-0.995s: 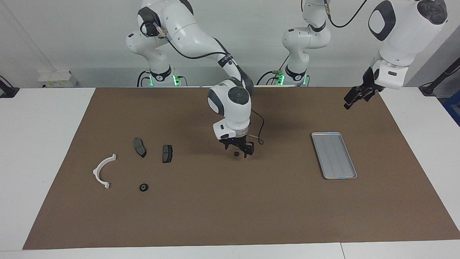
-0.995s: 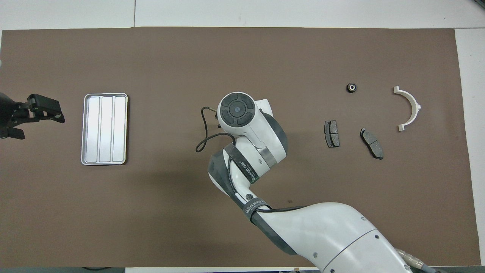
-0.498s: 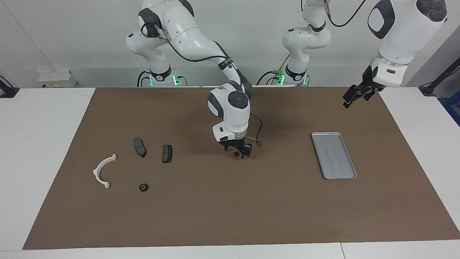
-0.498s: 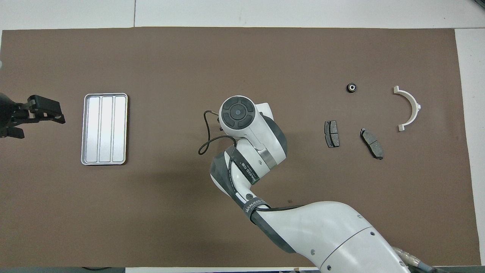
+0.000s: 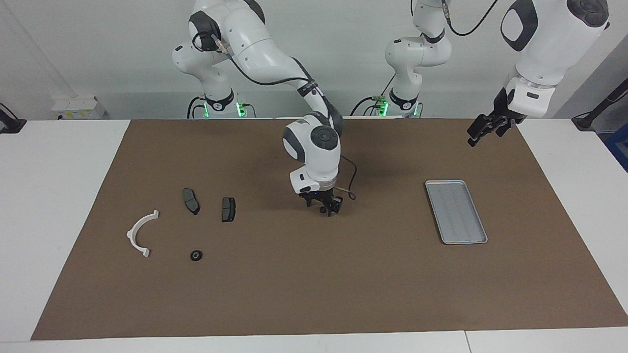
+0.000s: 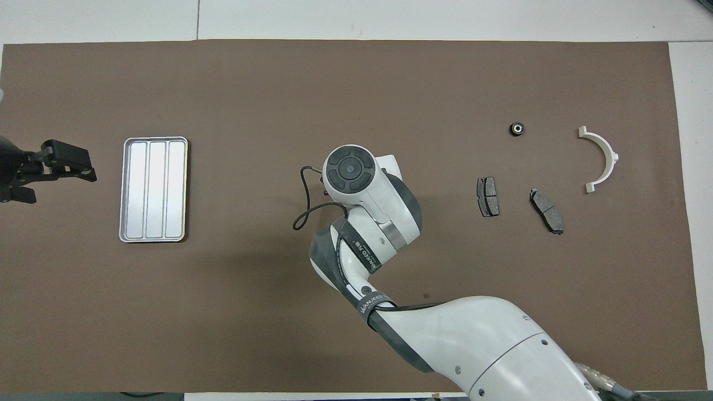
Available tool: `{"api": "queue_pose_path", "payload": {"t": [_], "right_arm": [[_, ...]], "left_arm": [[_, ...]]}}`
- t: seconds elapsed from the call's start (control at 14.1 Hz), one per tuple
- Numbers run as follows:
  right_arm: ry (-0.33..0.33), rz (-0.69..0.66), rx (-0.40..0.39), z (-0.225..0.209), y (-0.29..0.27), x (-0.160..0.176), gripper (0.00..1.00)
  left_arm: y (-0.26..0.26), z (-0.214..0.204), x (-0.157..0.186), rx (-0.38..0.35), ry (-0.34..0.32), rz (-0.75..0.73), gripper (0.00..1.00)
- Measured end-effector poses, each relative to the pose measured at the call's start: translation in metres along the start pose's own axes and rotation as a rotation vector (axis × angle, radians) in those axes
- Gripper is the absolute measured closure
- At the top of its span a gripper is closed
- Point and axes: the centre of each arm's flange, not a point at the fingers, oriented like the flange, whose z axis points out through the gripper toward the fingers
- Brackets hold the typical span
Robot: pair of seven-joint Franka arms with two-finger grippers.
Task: Place bearing gear from tray to pile
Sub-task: 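Grasp the second bearing at the table center with the right gripper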
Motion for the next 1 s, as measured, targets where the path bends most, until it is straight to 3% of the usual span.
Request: {"api": "queue_pose_path", "payload": {"t": [0.36,0.43,0.71,0.78,1.0], "right_arm": [[-0.008,0.003,0.004,-0.0002,-0.0040,-0.0089,0.21],[-0.007,0.004,0.005,-0.0013,-0.0039,-0.0085,0.29],[-0.005,0.005,0.008,-0.0036,-0.0034,-0.0076,0.40],[-0.004,0.006,0.009,-0.0050,-0.0032,-0.0071,0.48],[0.001,0.006,0.020,-0.0051,-0.0041,-0.0068,0.48]], "left_arm": [[0.0000,0.0000,-0.0001,0.000,0.000,0.000,0.00],[0.0000,0.0000,-0.0001,0.000,0.000,0.000,0.00],[0.0000,0.0000,-0.0001,0.000,0.000,0.000,0.00],[0.0000,0.0000,-0.0001,0.000,0.000,0.000,0.00],[0.0001,0.0000,-0.0001,0.000,0.000,0.000,0.00]]}}
